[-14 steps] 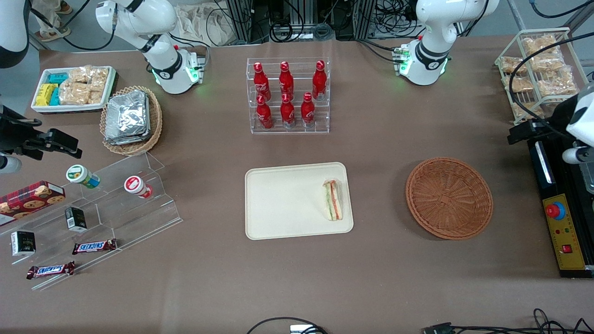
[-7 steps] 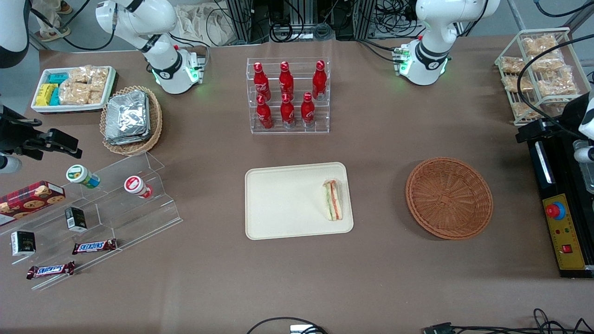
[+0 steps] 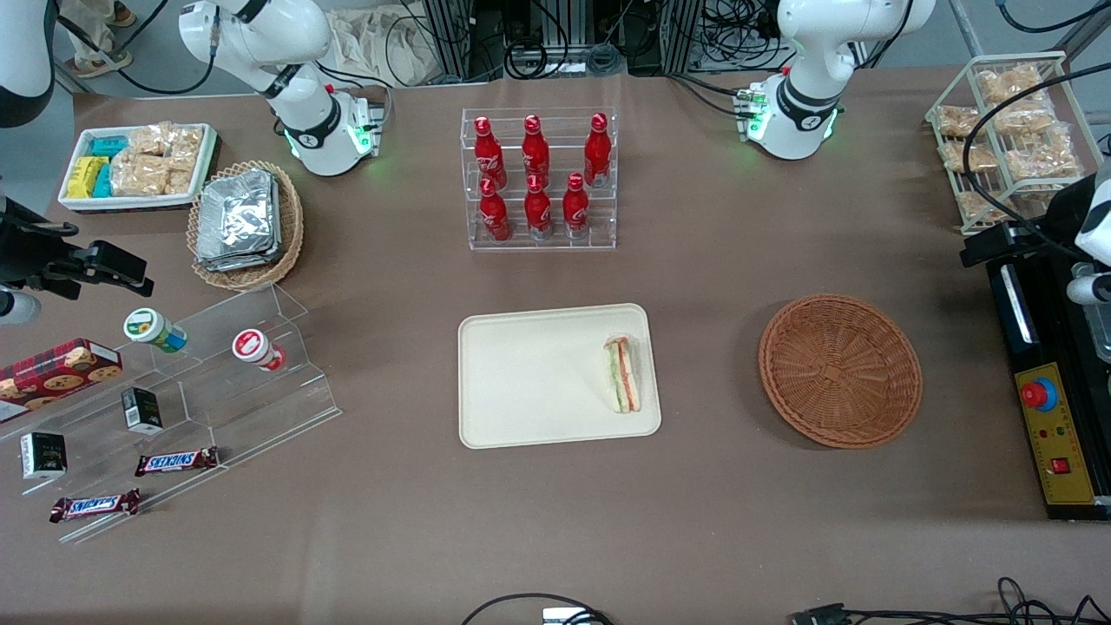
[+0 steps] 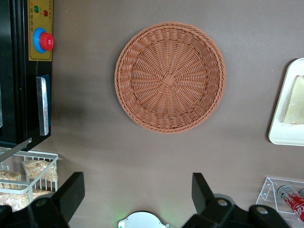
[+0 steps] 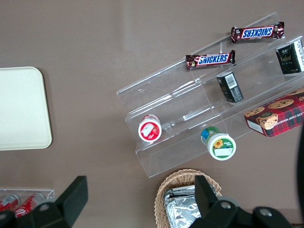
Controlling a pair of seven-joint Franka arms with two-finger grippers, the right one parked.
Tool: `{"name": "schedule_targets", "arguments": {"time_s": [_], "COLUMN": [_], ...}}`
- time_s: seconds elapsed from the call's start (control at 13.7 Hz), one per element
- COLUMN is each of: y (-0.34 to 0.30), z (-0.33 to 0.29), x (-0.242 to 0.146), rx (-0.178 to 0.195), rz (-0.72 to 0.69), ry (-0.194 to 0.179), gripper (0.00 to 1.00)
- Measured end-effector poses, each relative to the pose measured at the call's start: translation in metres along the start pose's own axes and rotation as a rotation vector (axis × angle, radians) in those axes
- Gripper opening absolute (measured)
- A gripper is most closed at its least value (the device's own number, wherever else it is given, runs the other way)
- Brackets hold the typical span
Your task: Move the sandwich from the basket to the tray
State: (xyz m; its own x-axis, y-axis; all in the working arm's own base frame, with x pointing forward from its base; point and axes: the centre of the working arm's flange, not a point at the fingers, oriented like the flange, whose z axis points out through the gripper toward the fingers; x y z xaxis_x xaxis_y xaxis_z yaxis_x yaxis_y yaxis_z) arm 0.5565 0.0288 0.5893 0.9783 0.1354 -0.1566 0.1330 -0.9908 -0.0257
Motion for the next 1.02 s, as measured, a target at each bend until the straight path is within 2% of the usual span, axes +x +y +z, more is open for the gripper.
{"name": "schedule_targets", "arguments": {"time_s": [1.02], "y": [-0.0041], "z": [0.0015], "x": [-0.0031], "rx": [-0.001], "rz": [-0.007], "ry": [-0.003], "gripper": [1.00]}}
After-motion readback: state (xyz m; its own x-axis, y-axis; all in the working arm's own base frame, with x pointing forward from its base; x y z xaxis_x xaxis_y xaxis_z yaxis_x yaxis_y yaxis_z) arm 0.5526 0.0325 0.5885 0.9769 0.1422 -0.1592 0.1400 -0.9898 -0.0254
